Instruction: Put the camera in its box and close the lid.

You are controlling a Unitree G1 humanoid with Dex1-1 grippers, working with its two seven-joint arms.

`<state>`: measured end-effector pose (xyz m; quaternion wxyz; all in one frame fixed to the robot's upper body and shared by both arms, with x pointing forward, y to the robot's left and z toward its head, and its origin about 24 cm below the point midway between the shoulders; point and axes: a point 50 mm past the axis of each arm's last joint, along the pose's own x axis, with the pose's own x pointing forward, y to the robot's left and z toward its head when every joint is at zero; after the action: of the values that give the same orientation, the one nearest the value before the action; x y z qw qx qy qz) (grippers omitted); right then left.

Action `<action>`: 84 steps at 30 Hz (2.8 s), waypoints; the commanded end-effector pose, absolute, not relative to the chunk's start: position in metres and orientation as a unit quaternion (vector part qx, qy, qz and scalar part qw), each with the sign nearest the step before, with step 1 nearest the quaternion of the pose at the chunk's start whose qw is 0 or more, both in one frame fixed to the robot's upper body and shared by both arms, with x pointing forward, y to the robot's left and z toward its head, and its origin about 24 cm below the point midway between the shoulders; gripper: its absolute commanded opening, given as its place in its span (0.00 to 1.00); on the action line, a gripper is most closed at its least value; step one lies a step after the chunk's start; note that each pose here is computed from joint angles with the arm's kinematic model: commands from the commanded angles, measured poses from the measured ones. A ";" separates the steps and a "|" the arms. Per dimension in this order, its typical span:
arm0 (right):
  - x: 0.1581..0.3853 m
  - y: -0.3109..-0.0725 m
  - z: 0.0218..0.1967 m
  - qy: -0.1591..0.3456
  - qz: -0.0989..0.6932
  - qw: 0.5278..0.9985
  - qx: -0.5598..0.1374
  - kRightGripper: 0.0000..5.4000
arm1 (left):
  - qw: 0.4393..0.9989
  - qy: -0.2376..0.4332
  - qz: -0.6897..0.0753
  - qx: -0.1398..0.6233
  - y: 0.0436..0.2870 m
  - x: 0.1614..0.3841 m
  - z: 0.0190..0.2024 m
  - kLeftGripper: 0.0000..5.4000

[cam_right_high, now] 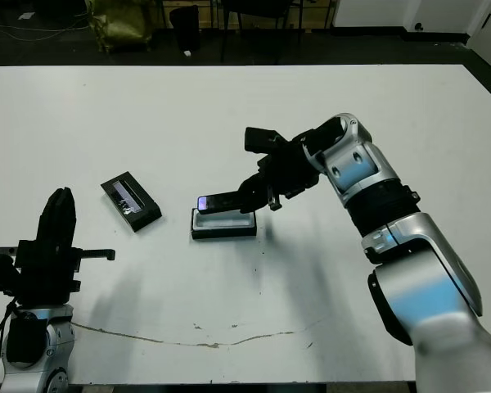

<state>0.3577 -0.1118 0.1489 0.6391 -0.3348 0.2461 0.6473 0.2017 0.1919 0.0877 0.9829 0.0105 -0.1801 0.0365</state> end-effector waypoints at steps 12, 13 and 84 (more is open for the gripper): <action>0.358 -0.109 0.142 0.255 0.643 0.625 -0.362 0.06 | 0.985 -0.168 0.037 0.017 0.194 0.201 0.081 0.00; 0.358 -0.108 0.142 0.253 0.644 0.623 -0.364 0.06 | 0.985 -0.167 0.038 0.017 0.194 0.201 0.081 0.00; 0.345 -0.077 0.114 0.259 0.685 0.569 -0.374 0.06 | 0.984 -0.167 0.050 0.026 0.192 0.199 0.079 0.00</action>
<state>0.3543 -0.0879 0.1282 0.5948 -0.3818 0.2598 0.6580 0.2003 0.1912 0.0847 0.9825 0.0219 -0.1793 0.0463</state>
